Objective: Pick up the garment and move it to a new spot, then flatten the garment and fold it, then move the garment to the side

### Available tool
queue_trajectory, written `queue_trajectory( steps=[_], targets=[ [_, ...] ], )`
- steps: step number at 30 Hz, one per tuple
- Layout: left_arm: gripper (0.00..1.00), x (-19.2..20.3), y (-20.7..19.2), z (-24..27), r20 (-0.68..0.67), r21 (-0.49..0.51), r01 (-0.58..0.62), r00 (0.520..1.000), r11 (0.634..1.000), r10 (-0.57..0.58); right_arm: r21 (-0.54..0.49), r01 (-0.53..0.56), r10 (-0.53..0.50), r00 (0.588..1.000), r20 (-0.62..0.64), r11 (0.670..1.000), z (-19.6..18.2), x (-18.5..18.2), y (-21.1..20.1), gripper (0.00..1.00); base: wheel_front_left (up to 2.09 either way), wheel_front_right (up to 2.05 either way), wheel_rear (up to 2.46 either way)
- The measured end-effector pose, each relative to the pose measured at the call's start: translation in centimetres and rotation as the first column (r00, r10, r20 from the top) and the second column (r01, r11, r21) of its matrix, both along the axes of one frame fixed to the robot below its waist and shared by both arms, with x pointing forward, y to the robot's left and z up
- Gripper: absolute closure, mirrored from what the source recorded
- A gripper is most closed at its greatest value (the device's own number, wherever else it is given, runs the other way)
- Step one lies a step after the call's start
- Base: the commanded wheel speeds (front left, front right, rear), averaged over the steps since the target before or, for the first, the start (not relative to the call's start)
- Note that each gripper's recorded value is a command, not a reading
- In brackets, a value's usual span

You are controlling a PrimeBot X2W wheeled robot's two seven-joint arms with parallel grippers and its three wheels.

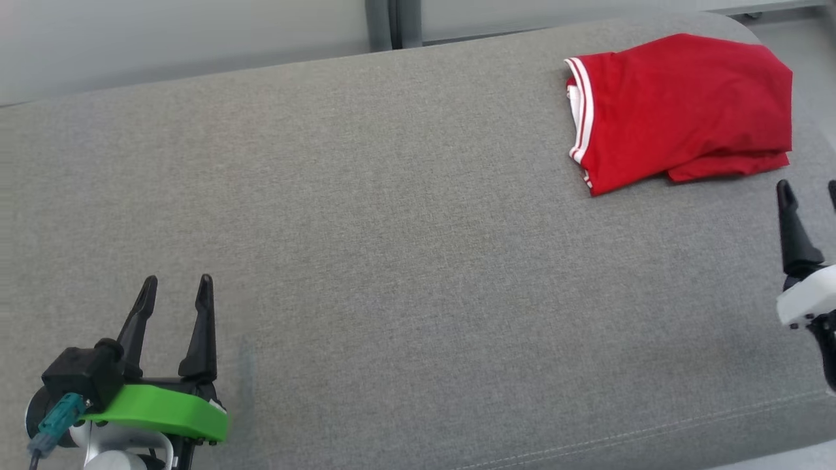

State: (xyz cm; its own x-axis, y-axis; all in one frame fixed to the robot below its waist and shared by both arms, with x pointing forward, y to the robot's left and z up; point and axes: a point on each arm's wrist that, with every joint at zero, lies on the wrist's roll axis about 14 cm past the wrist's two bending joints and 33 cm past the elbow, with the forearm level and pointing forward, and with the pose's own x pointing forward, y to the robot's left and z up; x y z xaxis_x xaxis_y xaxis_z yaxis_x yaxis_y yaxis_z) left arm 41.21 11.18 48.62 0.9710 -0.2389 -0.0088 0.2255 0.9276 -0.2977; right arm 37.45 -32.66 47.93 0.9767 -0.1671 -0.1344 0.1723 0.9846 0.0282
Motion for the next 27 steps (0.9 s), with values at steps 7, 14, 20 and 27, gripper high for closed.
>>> queue_trajectory(
  steps=[7,14,20,27],
  targets=[
    [0.00,-2.2,2.0,0.7,0.014,0.021,-0.059,0.998,0.998,0.058,0.026,-0.127,0.126,0.991,0.037,0.992,0.0,0.1,6.2,0.00,0.00,0.00,0.00],
    [0.00,-4.5,4.2,0.4,0.004,0.049,-0.117,0.993,0.992,0.117,-0.003,-0.187,0.187,0.982,0.029,0.982,-0.5,-1.1,8.8,0.00,0.00,0.00,0.00],
    [0.00,-6.2,5.9,0.3,0.006,0.073,-0.166,0.986,0.983,0.166,-0.011,-0.249,0.249,0.965,0.078,0.969,0.6,-1.2,11.7,0.00,0.00,0.00,0.00],
    [0.00,-7.1,7.3,0.7,0.022,0.082,-0.201,0.980,0.976,0.200,-0.024,-0.293,0.294,0.950,0.107,0.956,1.4,-1.2,13.8,0.00,0.00,0.00,0.00]
  ],
)
